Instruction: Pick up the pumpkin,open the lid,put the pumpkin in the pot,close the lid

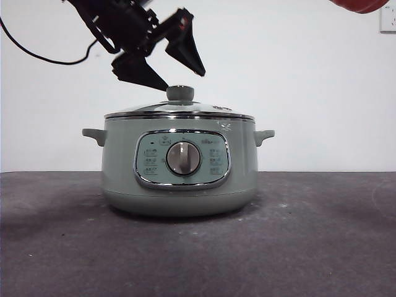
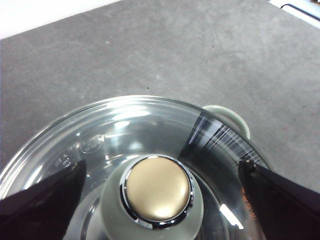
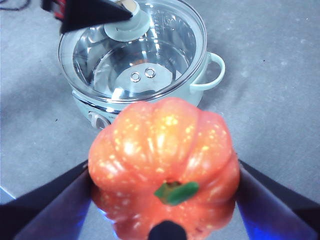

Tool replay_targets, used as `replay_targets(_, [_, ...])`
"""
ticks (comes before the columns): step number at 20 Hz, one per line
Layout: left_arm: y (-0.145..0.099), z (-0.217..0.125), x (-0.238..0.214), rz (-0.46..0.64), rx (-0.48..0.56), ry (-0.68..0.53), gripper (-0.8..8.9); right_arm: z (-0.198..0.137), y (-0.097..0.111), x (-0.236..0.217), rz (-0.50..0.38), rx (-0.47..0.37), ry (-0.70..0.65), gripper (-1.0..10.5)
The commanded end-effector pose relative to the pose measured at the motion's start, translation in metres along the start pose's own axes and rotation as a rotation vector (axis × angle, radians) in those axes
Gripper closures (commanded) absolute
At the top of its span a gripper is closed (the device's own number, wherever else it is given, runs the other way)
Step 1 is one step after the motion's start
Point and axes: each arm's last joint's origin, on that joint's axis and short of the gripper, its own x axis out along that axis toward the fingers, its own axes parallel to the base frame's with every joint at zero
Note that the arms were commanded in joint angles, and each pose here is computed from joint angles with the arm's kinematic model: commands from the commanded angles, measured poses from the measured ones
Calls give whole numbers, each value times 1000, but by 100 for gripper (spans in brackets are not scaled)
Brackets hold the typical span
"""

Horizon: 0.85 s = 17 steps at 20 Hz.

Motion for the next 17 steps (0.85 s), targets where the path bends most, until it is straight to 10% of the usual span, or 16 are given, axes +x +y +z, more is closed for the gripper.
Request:
replay_targets(1, [-1, -7, 13, 0, 27, 31, 33, 1, 0, -1, 1, 5, -11, 959])
replay_targets(7, [1, -12, 20, 10, 23, 48, 38, 1, 0, -1, 0, 5, -14, 959])
replay_targets(10, [1, -15, 20, 22, 13, 82, 368, 1, 0, -1, 0, 5, -19, 959])
replay_targets(17, [-1, -14, 20, 17, 17, 80, 811, 2, 0, -1, -2, 4, -23, 959])
